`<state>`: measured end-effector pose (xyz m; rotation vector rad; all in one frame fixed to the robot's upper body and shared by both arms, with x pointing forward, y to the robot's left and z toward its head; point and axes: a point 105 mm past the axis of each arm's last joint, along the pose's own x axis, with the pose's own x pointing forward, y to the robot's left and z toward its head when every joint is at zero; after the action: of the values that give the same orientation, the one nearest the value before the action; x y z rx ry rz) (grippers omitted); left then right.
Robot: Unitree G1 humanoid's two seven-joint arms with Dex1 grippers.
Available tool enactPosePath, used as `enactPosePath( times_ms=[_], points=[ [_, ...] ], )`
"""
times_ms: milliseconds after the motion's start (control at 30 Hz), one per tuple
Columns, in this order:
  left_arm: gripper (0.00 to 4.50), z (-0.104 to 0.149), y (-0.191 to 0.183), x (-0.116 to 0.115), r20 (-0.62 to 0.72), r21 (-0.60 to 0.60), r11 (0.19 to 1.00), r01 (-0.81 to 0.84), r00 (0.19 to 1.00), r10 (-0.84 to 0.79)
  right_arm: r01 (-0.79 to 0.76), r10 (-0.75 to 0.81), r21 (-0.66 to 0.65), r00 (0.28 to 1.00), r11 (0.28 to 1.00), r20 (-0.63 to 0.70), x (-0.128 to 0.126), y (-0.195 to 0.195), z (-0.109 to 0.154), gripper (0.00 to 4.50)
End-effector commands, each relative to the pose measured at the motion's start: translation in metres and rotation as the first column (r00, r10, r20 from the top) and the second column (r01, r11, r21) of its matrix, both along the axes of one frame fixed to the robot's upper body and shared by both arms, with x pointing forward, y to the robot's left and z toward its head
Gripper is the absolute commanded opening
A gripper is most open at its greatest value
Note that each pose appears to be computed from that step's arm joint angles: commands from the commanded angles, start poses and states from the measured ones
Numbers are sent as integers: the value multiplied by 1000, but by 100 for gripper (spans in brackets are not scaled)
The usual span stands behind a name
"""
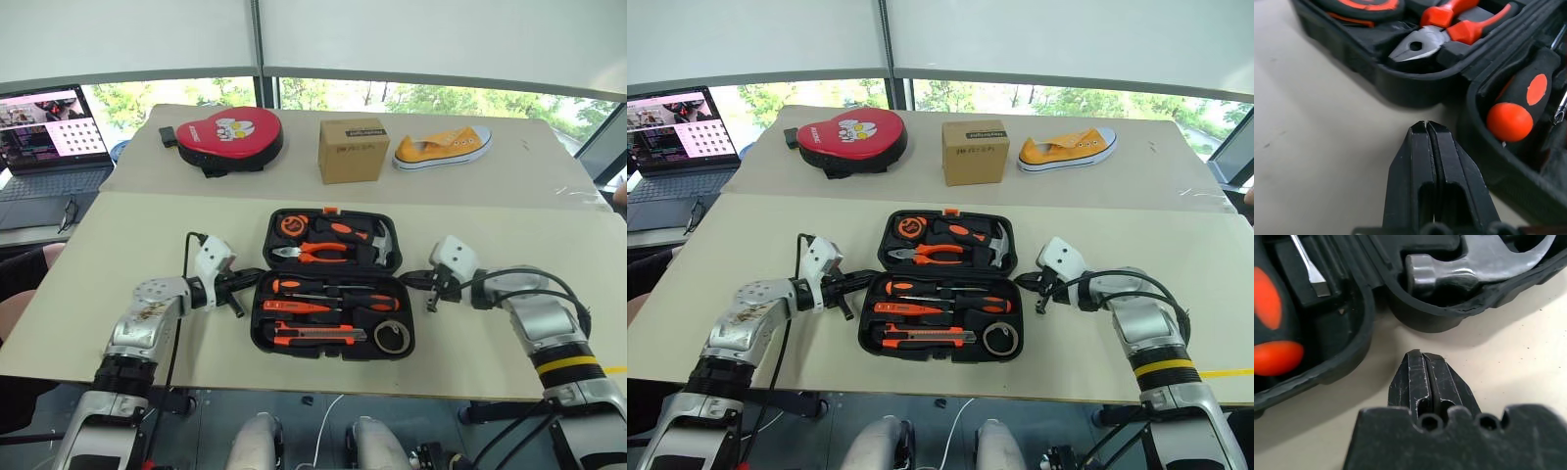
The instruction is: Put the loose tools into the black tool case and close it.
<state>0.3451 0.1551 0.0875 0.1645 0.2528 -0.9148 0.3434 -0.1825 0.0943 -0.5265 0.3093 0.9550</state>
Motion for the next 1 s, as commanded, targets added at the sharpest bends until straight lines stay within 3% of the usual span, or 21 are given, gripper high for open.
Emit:
enactPosePath(
  times_ms=[33, 267, 467, 500, 600, 667, 767, 933, 1000],
  points=[
    [9, 6, -10, -10, -2, -10, 995, 97, 995, -97, -64, 63, 33, 998, 997, 26, -9, 13, 10, 0],
    [9, 6, -2, -27, -26, -19, 990, 140, 990, -140, -63, 64, 43, 998, 997, -17, -29, 13, 4, 0],
    [9, 18, 18, -28, -11, 15, 995, 94, 996, -94, 80, -78, 72, 996, 994, -34, -22, -10, 15, 0],
    [3, 22, 22, -29, -8, 18, 995, 94, 996, -93, 91, -88, 87, 995, 992, -43, -23, -12, 21, 29],
    [79, 32, 43, -27, -120, 67, 998, 13, 993, -5, 137, -117, 162, 985, 977, -128, -24, -14, 44, 97],
    [148, 48, 44, -26, -188, 33, 999, -4, 982, 10, 207, -182, 122, 965, 971, -187, -22, -18, 53, 156],
    [258, 67, 40, -18, -226, 12, 999, -40, 973, 42, 279, -262, 32, 932, 960, -250, -17, -22, 59, 262],
    [449, 71, 33, 2, -294, 57, 988, -142, 944, 152, 372, -335, 39, 873, 927, -355, 0, -13, 73, 443],
    [449, 71, 27, 12, -302, 64, 981, -184, 933, 195, 410, -382, 9, 857, 912, -347, 13, -10, 75, 443]
  ],
)
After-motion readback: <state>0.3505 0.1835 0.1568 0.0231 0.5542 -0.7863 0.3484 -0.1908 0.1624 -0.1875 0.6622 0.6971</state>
